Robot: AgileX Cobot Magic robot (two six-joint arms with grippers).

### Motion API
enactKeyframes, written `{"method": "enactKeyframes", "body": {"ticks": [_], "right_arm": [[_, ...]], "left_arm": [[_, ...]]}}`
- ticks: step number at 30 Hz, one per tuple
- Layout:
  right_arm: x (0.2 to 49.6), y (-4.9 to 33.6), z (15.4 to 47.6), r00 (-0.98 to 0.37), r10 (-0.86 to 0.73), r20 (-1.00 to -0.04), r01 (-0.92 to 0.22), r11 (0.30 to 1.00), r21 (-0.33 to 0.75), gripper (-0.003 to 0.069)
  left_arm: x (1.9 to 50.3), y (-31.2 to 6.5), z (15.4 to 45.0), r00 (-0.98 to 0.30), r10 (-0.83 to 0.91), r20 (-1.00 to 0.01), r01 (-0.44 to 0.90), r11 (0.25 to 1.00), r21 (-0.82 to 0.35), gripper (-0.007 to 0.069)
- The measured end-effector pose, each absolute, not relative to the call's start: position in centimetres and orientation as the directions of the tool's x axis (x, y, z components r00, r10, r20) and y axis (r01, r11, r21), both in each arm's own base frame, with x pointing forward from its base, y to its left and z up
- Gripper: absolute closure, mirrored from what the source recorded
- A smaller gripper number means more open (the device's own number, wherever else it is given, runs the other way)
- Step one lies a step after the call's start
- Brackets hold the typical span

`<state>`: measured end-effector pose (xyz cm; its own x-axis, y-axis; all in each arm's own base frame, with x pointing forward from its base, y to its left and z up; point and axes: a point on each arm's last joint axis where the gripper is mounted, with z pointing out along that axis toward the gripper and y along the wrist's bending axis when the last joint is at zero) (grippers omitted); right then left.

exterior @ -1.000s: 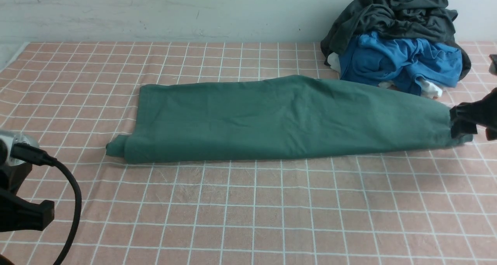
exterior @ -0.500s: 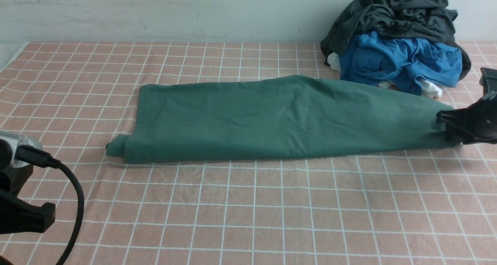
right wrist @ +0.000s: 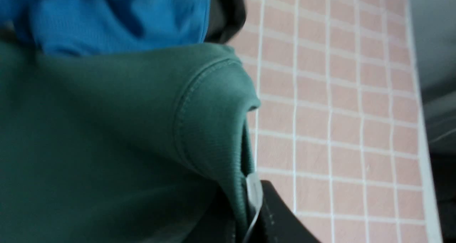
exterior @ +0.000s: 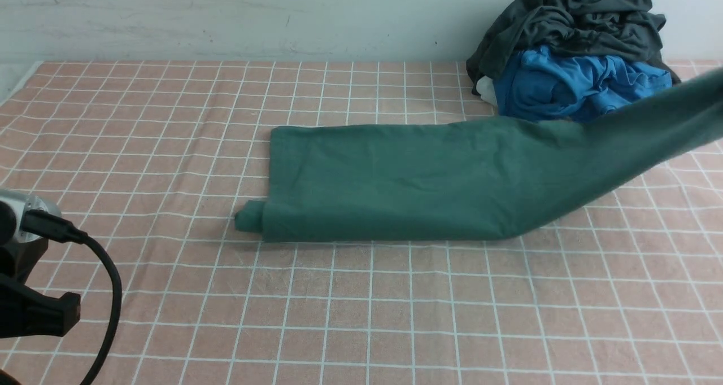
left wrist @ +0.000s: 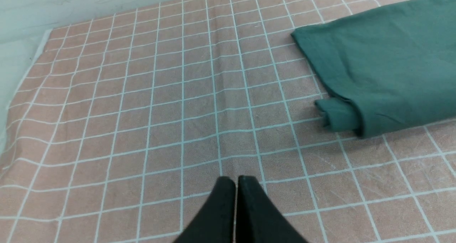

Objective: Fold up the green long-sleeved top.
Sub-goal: Use the right arm to drag the right edge of the fabric to the left and folds it over the left edge

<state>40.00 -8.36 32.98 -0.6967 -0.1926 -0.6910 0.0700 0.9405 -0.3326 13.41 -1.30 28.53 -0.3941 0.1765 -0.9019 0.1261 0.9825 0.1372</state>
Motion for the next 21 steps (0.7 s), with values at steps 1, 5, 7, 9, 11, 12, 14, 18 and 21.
{"method": "enactKeyframes", "body": {"ticks": [1, 5, 7, 9, 11, 12, 14, 18, 21], "right_arm": [[39.9, -7.5, 34.5, -0.662, -0.194, -0.724, 0.069, 0.946, -0.316, 0.0638], [39.4, 0.6, 39.7, -0.496, -0.178, -0.850, -0.075, 0.984, -0.162, 0.0638], [39.3, 3.7, 40.0, -0.475, -0.175, -0.862, -0.158, 0.981, -0.112, 0.0638], [39.2, 8.7, 39.1, -0.475, -0.187, -0.860, -0.293, 0.955, -0.046, 0.0638], [39.0, 16.2, 35.9, -0.489, -0.274, -0.828, -0.478, 0.878, -0.008, 0.0638], [39.0, 18.2, 34.6, -0.495, -0.299, -0.816, -0.518, 0.855, 0.000, 0.0638], [39.0, 22.7, 30.7, -0.511, -0.365, -0.778, -0.594, 0.804, 0.013, 0.0634], [39.1, 28.1, 24.5, -0.526, -0.452, -0.721, -0.666, 0.746, 0.018, 0.0582], [39.6, 30.1, 23.4, -0.511, -0.469, -0.720, -0.688, 0.726, 0.016, 0.0501]], "left_arm": [[13.4, -1.3, 28.5, -0.392, 0.176, -0.903, 0.126, 0.982, 0.137, 0.0629], [13.4, -1.3, 28.7, -0.380, 0.175, -0.908, 0.127, 0.982, 0.137, 0.0629], [13.4, -1.3, 28.7, -0.379, 0.175, -0.909, 0.127, 0.982, 0.137, 0.0629], [13.4, -1.3, 28.7, -0.378, 0.175, -0.909, 0.127, 0.983, 0.137, 0.0629], [13.4, -1.3, 28.7, -0.378, 0.175, -0.909, 0.127, 0.983, 0.137, 0.0629], [13.4, -1.3, 28.7, -0.378, 0.175, -0.909, 0.127, 0.983, 0.137, 0.0629], [13.4, -1.3, 28.7, -0.378, 0.175, -0.909, 0.127, 0.983, 0.137, 0.0629], [13.4, -1.3, 28.7, -0.378, 0.175, -0.909, 0.127, 0.983, 0.137, 0.0629], [13.4, -1.3, 28.7, -0.379, 0.175, -0.909, 0.126, 0.983, 0.137, 0.0629]]}}
